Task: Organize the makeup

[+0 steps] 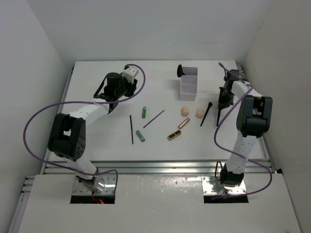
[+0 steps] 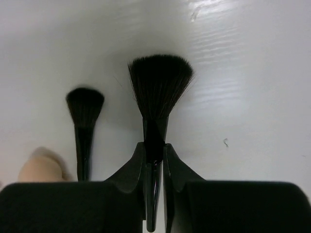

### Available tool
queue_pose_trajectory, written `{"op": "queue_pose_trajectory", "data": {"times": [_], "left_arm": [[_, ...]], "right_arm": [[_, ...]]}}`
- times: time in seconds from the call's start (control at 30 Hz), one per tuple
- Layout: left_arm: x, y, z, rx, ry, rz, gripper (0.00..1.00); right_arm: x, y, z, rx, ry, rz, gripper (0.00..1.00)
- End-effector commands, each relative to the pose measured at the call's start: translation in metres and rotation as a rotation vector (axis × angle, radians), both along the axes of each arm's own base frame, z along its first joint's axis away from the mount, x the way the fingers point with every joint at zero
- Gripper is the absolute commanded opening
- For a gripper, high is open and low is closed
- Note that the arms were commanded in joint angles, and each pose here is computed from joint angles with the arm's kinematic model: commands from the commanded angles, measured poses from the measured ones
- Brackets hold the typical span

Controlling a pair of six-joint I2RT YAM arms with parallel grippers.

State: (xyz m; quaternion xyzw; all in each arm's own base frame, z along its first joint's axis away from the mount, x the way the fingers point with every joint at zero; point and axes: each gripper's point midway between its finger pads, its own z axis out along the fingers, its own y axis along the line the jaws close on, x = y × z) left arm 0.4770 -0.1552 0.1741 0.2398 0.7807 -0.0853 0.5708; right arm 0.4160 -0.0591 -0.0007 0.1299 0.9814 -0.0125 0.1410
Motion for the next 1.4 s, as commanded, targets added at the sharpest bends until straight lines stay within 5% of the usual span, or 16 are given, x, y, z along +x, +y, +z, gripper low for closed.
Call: {"op": "queue_pose_trajectory", "data": {"times": [0.0, 0.17, 0.2, 0.37, 0.5, 0.67, 0.93, 1.2, 1.37], "left_arm": [[0.003, -0.002, 0.019, -0.014, -0.061, -0.015, 0.46], [0.006, -0.006, 0.014, -0.032, -0.048, -0.019, 0.45], [0.006, -0.006, 0.014, -0.032, -0.048, -0.019, 0.45], [0.009, -0.001, 0.011, -0.030, -0.047, 0.014, 0.45], [0.012, 0.002, 0.009, -0.024, -0.049, 0.035, 0.45], [0.014, 0.007, 0.007, -0.018, -0.064, 0.065, 0.45], [0.015, 0.018, 0.002, -0.020, -0.053, 0.095, 0.43], [0.017, 0.017, 0.007, -0.026, -0.072, 0.095, 0.43], [0.019, 0.014, 0.007, -0.024, -0.073, 0.073, 0.43]], "right_arm": [[0.054, -0.003, 0.105, -0.074, -0.386, 0.080, 0.00], [0.103, 0.021, 0.235, -0.342, -0.815, 0.220, 0.00], [0.120, 0.039, 0.274, -0.408, -1.011, 0.254, 0.00], [0.148, 0.112, 0.350, -0.487, -1.475, 0.401, 0.00], [0.173, 0.165, 0.374, -0.494, -1.655, 0.495, 0.00], [0.207, 0.194, 0.320, -0.352, -1.610, 0.502, 0.00], [0.198, 0.195, 0.283, -0.174, -1.542, 0.382, 0.00], [0.198, 0.198, 0.204, -0.123, -1.390, 0.423, 0.00], [0.191, 0.193, 0.198, -0.115, -1.371, 0.395, 0.00]]}}
